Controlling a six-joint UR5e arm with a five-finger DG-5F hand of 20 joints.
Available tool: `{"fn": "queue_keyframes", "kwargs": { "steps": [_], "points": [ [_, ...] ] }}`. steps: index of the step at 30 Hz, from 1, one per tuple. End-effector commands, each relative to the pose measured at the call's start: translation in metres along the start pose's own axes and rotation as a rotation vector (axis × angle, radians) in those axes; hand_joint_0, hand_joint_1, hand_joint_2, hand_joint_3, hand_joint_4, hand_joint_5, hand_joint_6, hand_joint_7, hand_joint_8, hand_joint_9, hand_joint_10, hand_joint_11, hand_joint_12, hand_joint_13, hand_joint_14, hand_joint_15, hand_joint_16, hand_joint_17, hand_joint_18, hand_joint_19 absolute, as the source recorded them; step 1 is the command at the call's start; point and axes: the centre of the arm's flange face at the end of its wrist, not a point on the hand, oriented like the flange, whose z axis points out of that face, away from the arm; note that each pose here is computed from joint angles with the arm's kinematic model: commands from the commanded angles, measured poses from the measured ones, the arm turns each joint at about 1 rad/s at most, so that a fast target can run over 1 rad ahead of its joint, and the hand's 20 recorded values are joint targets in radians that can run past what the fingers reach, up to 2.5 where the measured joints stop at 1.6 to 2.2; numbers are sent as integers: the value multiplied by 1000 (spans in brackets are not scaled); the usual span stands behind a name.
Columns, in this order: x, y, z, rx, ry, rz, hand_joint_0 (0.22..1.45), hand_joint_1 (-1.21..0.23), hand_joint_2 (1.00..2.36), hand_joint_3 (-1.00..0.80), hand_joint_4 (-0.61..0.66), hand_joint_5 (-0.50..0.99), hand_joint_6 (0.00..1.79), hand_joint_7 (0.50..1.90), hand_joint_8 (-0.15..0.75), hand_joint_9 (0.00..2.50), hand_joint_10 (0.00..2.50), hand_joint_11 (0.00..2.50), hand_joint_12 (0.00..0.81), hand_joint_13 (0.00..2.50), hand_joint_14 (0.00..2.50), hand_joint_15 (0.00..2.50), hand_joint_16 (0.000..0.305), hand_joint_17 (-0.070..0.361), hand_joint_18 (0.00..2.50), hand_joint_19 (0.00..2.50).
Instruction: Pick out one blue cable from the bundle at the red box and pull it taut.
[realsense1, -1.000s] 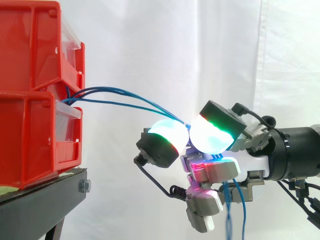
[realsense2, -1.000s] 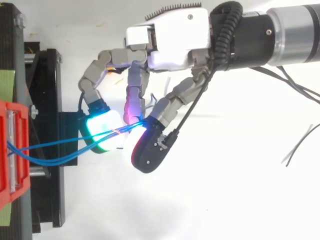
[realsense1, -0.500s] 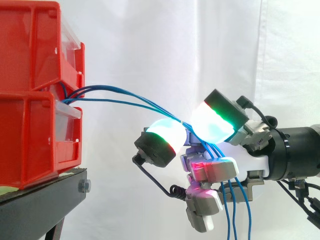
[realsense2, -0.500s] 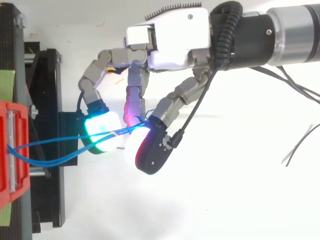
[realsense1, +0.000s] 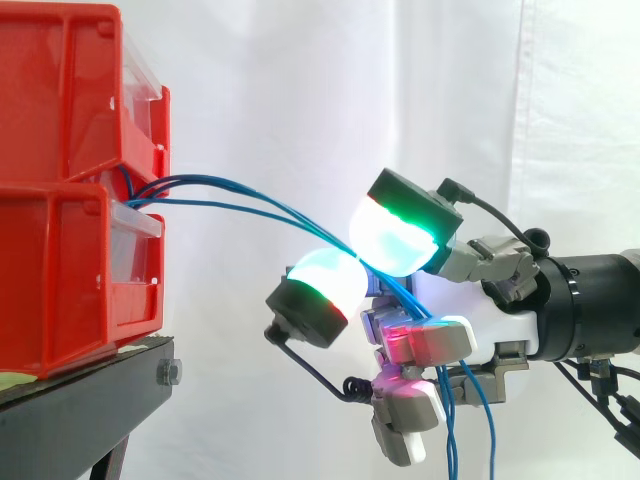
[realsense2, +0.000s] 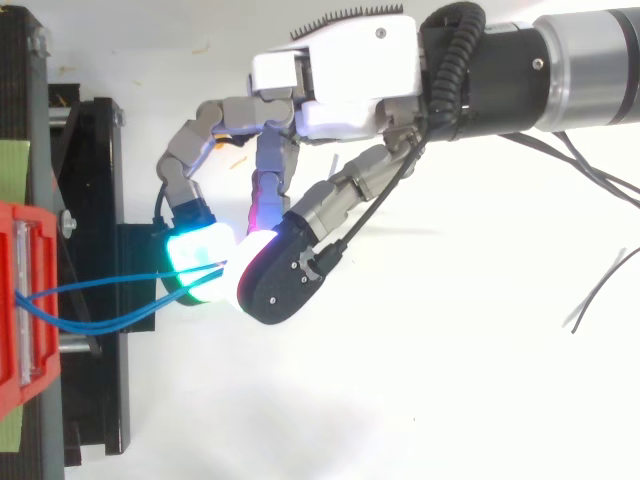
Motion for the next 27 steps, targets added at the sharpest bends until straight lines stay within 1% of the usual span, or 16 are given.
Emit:
{"fn": "queue_keyframes", "kwargs": {
  "steps": [1,4,7,8,9,11,12,13,17,18,19,20,21,22,25,27],
  "points": [
    [-1,0,0,0,-1,0,633,-899,1021,-246,-34,-46,915,958,210,1429,34,871,327,1188,28,761,45,101,914,656],
    [0,0,0,-1,0,0,680,-944,1020,-258,18,-53,931,923,224,1376,34,889,329,1169,29,758,45,102,917,648],
    [0,0,0,0,1,0,723,-946,1014,-342,19,-59,935,916,221,1361,33,903,333,1157,28,760,45,102,921,640],
    [1,-1,0,2,1,0,733,-950,1013,-361,4,-60,936,915,224,1353,34,914,334,1157,28,762,45,102,920,639],
    [1,0,0,0,2,0,772,-974,1011,-385,-67,-63,934,1012,227,1356,34,894,330,1157,28,765,45,101,912,648],
    [-1,0,0,-1,0,0,792,-957,1003,-460,-92,-62,936,1049,228,1362,35,894,330,1158,30,758,45,102,914,644],
    [0,0,0,-3,0,-1,783,-963,1000,-500,-98,-62,937,1056,230,1362,34,911,328,1162,29,752,45,102,923,632],
    [0,0,0,-3,0,-1,778,-951,1000,-500,-118,-65,945,1026,232,1364,34,899,328,1163,29,751,45,102,930,629],
    [0,0,0,-1,0,0,724,-940,1000,-500,-149,-65,952,997,234,1367,34,900,331,1162,28,761,45,102,930,627],
    [1,0,0,-2,2,0,679,-931,1000,-500,-147,-66,954,981,225,1367,34,903,328,1154,30,756,45,101,927,634],
    [1,-1,0,2,1,0,621,-924,1000,-500,-122,-66,952,976,224,1368,34,900,328,1148,31,757,45,102,913,636],
    [1,-1,0,2,1,0,609,-914,1000,-500,-114,-66,950,986,229,1367,36,902,326,1145,30,756,45,102,912,643],
    [0,-1,0,0,1,0,562,-907,1000,-500,-96,-64,949,939,229,1371,35,898,336,1144,30,752,47,106,919,636],
    [1,-1,0,0,2,0,511,-894,1000,-500,-53,-60,941,840,233,1370,33,898,348,1148,29,747,50,113,924,624],
    [0,0,0,-1,0,0,446,-840,1000,-500,-19,-58,913,861,250,1369,31,871,372,1152,25,730,56,125,951,606],
    [1,0,0,-2,2,0,424,-794,1000,-500,-5,-58,904,843,259,1370,30,848,377,1158,26,731,58,131,965,597]
  ]
}}
